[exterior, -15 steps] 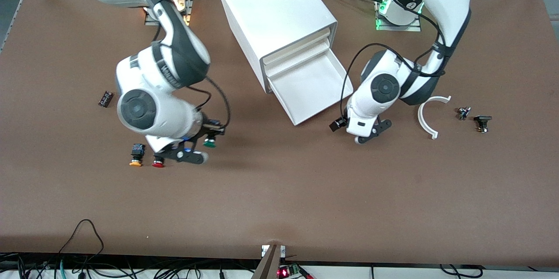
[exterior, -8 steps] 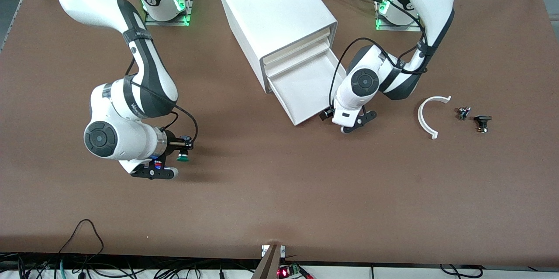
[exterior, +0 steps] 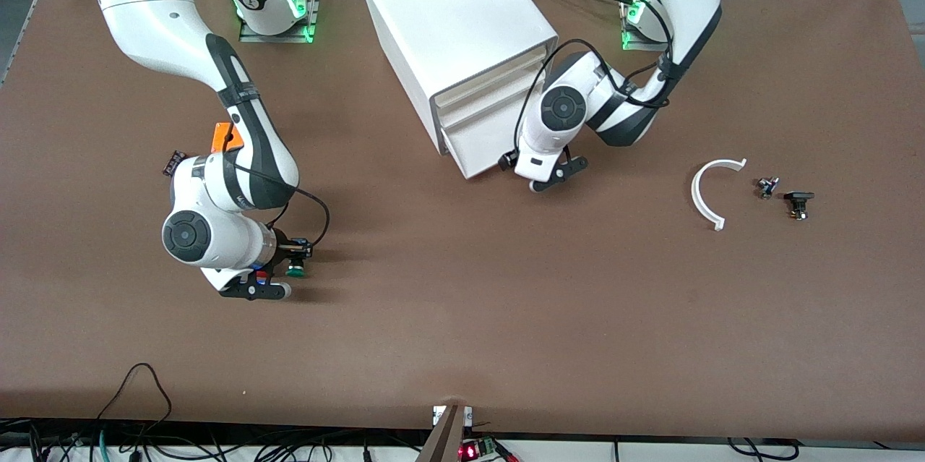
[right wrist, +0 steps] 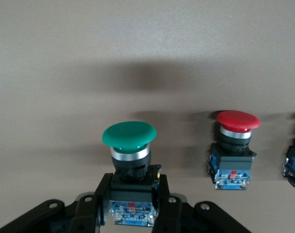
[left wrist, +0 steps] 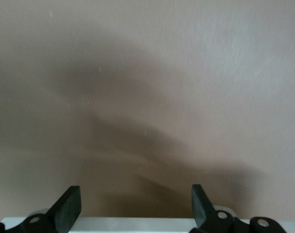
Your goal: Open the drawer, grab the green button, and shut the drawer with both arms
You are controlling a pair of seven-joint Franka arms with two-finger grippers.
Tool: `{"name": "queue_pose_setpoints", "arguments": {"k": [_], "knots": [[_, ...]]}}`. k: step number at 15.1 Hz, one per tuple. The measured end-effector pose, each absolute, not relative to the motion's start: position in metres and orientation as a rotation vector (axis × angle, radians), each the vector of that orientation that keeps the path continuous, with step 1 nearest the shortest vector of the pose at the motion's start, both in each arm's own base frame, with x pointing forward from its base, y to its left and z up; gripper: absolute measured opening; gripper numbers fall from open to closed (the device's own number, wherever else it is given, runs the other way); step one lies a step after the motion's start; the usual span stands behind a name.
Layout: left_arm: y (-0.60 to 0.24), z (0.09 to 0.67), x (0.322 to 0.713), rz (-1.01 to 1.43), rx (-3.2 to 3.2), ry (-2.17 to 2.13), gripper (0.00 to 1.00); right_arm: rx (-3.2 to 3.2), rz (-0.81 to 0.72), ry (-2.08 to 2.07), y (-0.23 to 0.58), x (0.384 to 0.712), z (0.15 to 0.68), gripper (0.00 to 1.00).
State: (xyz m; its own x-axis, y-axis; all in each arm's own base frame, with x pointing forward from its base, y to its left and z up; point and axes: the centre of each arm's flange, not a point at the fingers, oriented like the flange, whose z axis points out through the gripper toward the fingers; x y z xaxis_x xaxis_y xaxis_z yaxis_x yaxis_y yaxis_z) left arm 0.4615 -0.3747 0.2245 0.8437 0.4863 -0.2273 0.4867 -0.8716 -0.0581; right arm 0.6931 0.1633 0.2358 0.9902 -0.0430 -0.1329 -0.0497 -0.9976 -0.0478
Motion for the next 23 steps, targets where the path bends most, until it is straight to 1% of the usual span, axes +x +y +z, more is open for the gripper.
{"name": "queue_pose_setpoints", "arguments": {"k": [7,11,12,14,15,18,20,23], "knots": [[-0.409,0.224,0.416,-0.436,3.037,0.683,1.0,-3.084,0.191,0.031,0.155,0.688,0.203,0.41],[-0.42,0.226,0.401,-0.453,3.041,0.646,1.0,-3.086,0.195,0.032,0.154,0.685,0.189,0.41],[-0.423,0.227,0.398,-0.455,3.04,0.639,1.0,-3.086,0.193,0.032,0.154,0.685,0.189,0.43],[-0.427,0.229,0.393,-0.459,3.04,0.624,1.0,-3.085,0.19,0.032,0.154,0.686,0.189,0.59],[-0.429,0.229,0.39,-0.462,3.04,0.62,1.0,-3.085,0.187,0.032,0.154,0.686,0.19,0.71],[-0.43,0.229,0.389,-0.464,3.039,0.635,1.0,-3.084,0.175,0.032,0.154,0.688,0.193,0.98],[-0.43,0.229,0.389,-0.464,3.039,0.637,1.0,-3.082,0.148,0.034,0.15,0.692,0.203,1.0],[-0.429,0.229,0.39,-0.464,3.037,0.639,1.0,-3.074,0.109,0.001,0.128,0.699,0.242,1.0]]}}
